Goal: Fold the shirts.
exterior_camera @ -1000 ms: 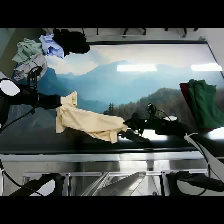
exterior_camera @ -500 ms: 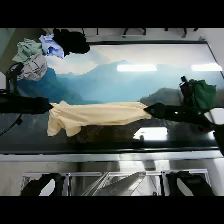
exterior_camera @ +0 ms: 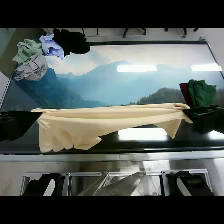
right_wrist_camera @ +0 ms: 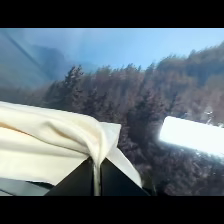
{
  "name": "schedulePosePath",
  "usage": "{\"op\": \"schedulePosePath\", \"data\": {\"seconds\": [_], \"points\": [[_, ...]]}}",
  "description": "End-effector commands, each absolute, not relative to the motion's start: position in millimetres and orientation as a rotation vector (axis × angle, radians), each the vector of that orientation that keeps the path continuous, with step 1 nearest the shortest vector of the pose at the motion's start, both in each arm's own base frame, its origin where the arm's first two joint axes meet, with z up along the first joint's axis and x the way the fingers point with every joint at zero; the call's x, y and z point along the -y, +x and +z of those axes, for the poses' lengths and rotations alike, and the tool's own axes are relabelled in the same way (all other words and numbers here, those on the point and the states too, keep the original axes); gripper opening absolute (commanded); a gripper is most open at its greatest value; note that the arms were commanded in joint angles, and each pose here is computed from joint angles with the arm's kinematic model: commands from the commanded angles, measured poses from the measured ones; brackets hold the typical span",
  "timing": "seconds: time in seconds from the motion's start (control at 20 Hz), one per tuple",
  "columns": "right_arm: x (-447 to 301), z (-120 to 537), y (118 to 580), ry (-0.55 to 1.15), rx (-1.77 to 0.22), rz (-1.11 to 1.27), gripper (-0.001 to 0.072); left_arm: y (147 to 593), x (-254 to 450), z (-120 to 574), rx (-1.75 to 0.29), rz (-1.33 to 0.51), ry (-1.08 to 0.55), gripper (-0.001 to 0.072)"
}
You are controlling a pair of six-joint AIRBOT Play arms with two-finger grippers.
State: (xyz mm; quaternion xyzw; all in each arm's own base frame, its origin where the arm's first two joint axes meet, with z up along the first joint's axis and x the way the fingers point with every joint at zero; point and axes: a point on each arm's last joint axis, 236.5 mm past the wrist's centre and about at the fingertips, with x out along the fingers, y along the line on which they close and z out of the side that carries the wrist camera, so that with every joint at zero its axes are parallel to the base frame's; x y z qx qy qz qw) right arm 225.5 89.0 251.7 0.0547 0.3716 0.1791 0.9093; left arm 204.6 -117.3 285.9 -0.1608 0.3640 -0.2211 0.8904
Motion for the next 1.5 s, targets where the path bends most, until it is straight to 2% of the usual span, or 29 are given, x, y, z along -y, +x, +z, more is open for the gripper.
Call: {"op": "schedulePosePath", "data": {"seconds": [0.0,0.1,0.25,0.5,0.6,0.7,0.8,0.9,1.05,1.2,1.25,1.3,1.35,1.45], "points": [[-74,280,225,0.08,-0.686,0.308,0.0019,194,118,306,-0.749,-0.455,-0.339,0.0018],[-74,279,247,0.07,-0.675,0.31,0.0019,227,106,282,-0.818,-0.418,-0.3,0.0019],[-76,242,294,0.076,-0.794,0.308,0.0019,293,97,222,-0.896,-0.391,-0.31,0.0019],[-75,165,415,0.142,-0.849,0.25,0.002,406,83,117,-0.898,-0.288,-0.391,0.0019],[-83,114,453,0.158,-0.9,0.243,0.002,435,96,76,-0.92,-0.307,-0.338,0.0019],[-91,55,477,0.166,-0.978,0.235,0.002,458,113,41,-0.958,-0.327,-0.309,0.002],[-90,-1,480,0.229,-1.101,0.188,0.002,475,125,19,-1.01,-0.349,-0.304,0.002],[-88,-26,480,0.295,-1.16,0.137,0.002,487,127,11,-1.05,-0.364,-0.284,0.002],[-85,-21,498,0.302,-1.082,0.123,0.002,499,116,16,-1.077,-0.368,-0.259,0.0021],[-75,8,543,0.287,-0.851,0.107,0.002,512,96,44,-1.046,-0.36,-0.268,0.0021],[-71,20,562,0.262,-0.751,0.104,0.0021,515,91,54,-1.032,-0.359,-0.267,0.0115],[-65,33,579,0.241,-0.646,0.095,0.002,515,87,64,-1.034,-0.356,-0.278,0.0481],[-60,43,592,0.239,-0.569,0.08,0.0021,510,83,72,-1.058,-0.351,-0.3,0.0707],[-55,41,603,0.241,-0.518,0.061,0.0034,489,82,83,-1.141,-0.388,-0.296,0.0711]]}}
